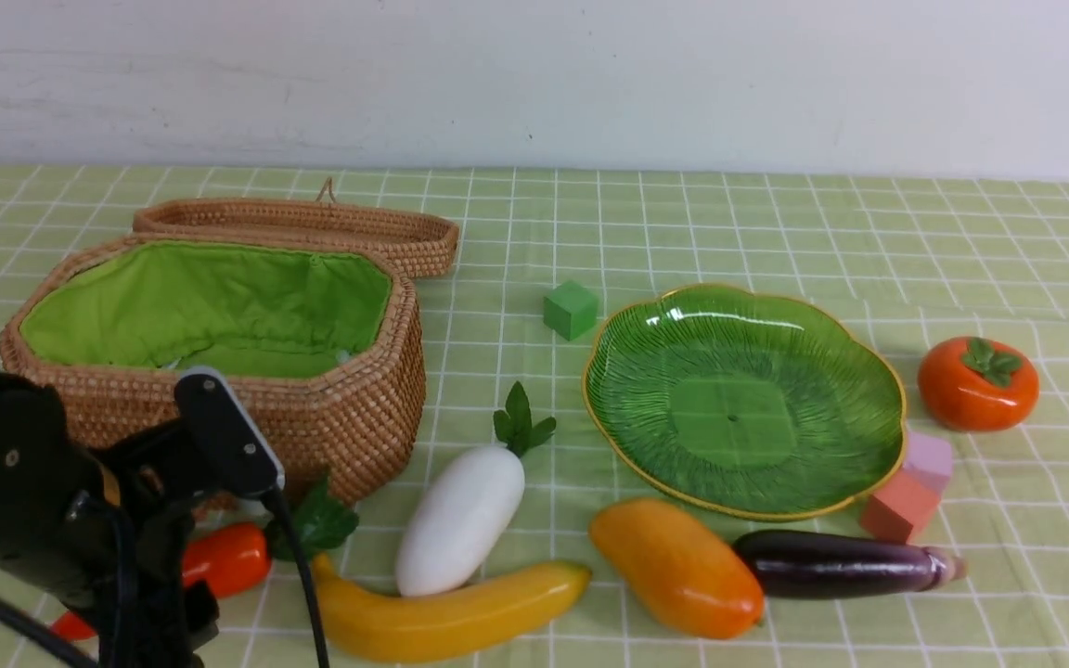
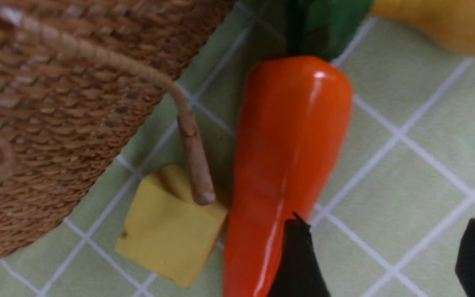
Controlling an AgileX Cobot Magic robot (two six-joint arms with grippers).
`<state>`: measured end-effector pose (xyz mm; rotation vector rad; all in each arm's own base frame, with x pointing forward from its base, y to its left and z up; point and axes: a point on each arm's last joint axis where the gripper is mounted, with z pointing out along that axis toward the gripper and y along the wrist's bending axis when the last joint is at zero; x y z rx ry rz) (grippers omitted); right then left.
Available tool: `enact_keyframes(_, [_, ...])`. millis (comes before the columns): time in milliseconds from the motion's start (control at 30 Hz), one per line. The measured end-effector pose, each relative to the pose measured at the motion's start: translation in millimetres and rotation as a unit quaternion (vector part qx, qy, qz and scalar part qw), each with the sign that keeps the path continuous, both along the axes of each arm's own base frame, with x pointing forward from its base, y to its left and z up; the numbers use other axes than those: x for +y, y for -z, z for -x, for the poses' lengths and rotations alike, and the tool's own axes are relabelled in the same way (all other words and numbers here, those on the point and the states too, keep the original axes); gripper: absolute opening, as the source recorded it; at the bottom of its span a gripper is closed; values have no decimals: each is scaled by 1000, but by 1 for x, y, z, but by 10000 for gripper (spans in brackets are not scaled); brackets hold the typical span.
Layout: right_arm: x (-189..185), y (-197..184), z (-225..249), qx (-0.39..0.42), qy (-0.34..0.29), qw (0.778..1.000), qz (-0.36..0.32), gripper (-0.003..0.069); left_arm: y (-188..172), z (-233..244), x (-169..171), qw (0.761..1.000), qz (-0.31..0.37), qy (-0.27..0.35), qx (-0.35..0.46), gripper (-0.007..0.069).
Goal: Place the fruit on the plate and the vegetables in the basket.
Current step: Use the left arm to grab a carrot and put it into the left basket
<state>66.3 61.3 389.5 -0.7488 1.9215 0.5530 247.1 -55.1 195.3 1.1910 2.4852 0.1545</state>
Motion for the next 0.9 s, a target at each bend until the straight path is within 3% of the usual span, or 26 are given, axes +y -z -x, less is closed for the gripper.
enact_keyframes(500, [1, -1, 0, 1, -3, 1000, -7, 3, 27, -25, -1, 997, -23, 59, -38, 475])
enact_keyframes(733, [1, 0, 1, 4, -6, 1000, -5, 3, 37, -28, -1, 998, -27, 62, -21, 381])
enact_keyframes(900, [1, 0, 1, 4, -7, 1000, -5, 3, 36, -27, -1, 997, -29, 63, -18, 381])
